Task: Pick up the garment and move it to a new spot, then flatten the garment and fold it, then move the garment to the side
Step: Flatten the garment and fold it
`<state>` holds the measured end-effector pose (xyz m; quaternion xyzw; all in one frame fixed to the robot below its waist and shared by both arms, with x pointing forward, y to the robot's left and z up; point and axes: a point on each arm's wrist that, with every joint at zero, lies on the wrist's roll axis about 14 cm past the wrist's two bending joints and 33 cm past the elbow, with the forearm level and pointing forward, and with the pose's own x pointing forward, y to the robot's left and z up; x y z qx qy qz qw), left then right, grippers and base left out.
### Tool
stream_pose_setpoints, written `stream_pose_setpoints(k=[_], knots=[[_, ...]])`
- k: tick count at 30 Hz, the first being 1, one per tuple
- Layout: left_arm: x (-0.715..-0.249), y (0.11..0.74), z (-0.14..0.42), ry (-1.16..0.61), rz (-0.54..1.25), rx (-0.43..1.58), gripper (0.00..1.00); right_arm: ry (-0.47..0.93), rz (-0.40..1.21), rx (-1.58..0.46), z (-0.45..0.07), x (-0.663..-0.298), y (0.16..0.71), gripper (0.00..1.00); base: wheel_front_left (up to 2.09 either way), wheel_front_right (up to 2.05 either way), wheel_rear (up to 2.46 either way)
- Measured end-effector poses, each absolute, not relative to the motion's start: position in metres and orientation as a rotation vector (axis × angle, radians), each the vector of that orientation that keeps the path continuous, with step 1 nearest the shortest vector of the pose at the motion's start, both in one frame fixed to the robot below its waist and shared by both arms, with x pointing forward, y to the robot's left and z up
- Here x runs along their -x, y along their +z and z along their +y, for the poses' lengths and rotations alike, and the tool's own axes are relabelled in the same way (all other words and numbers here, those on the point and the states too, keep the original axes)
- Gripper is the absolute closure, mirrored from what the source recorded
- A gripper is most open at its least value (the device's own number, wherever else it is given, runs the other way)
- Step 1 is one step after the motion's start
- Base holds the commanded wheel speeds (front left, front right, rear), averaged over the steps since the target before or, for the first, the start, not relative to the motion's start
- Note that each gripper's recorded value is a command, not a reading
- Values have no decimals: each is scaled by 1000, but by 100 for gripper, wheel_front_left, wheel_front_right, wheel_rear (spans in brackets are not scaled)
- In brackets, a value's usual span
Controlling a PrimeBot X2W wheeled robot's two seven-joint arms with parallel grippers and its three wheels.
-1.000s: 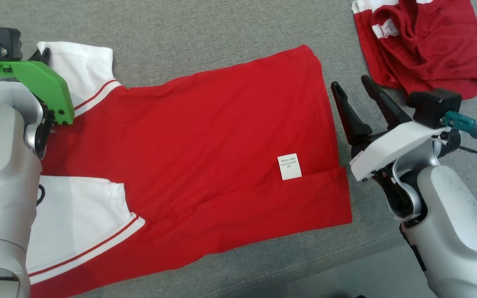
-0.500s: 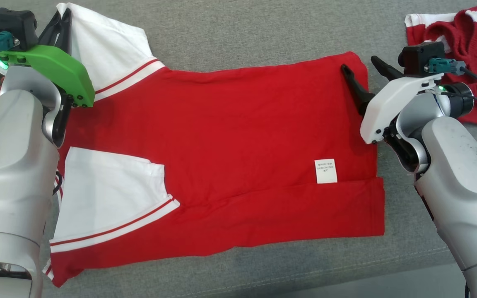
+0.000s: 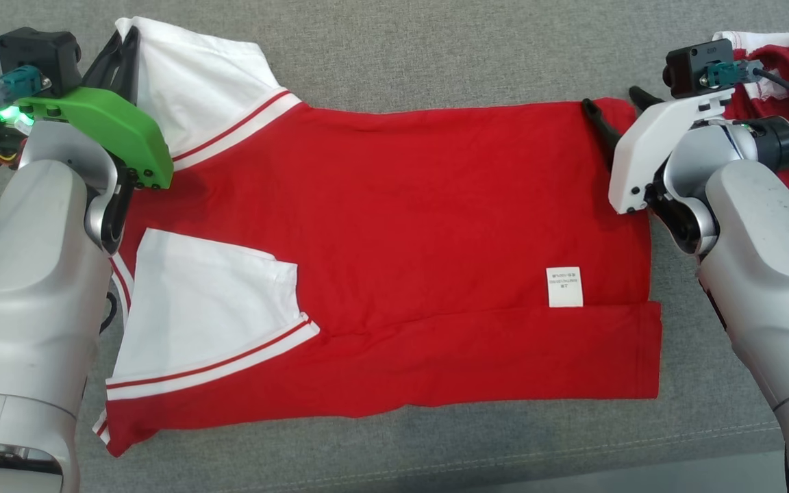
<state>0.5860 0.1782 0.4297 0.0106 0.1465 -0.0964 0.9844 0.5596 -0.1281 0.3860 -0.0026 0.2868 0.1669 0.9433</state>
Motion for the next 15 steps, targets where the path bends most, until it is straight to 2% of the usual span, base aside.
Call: stream_pose_setpoints(k=[1, 2, 3, 4, 5, 7, 8, 9, 11, 15], knots=[[-586, 430, 178, -194, 295, -20, 100, 343, 597, 9, -127, -559, 384, 32, 0, 0, 0], [-585, 430, 178, -194, 294, -19, 100, 346, 604, 6, -126, -559, 384, 48, 0, 0, 0], [-585, 430, 178, -194, 294, -19, 100, 349, 607, 6, -125, -559, 384, 52, 0, 0, 0], [-584, 430, 178, -192, 294, -19, 100, 354, 613, 12, -124, -558, 384, 52, 0, 0, 0], [-584, 430, 178, -192, 294, -19, 100, 354, 613, 12, -124, -558, 384, 51, 0, 0, 0], [-583, 430, 177, -196, 294, -19, 100, 360, 618, 24, -123, -557, 384, 36, 0, 0, 0], [-582, 430, 176, -198, 295, -18, 100, 360, 623, 30, -124, -556, 384, 36, 0, 0, 0], [-582, 431, 175, -199, 294, -16, 100, 361, 630, 38, -125, -555, 384, 28, 0, 0, 0], [-582, 433, 173, -206, 292, -14, 100, 361, 647, 61, -129, -553, 384, 0, 0, 0, 0], [-582, 433, 171, -211, 290, -13, 100, 366, 661, 76, -130, -551, 384, 0, 0, 0, 0]])
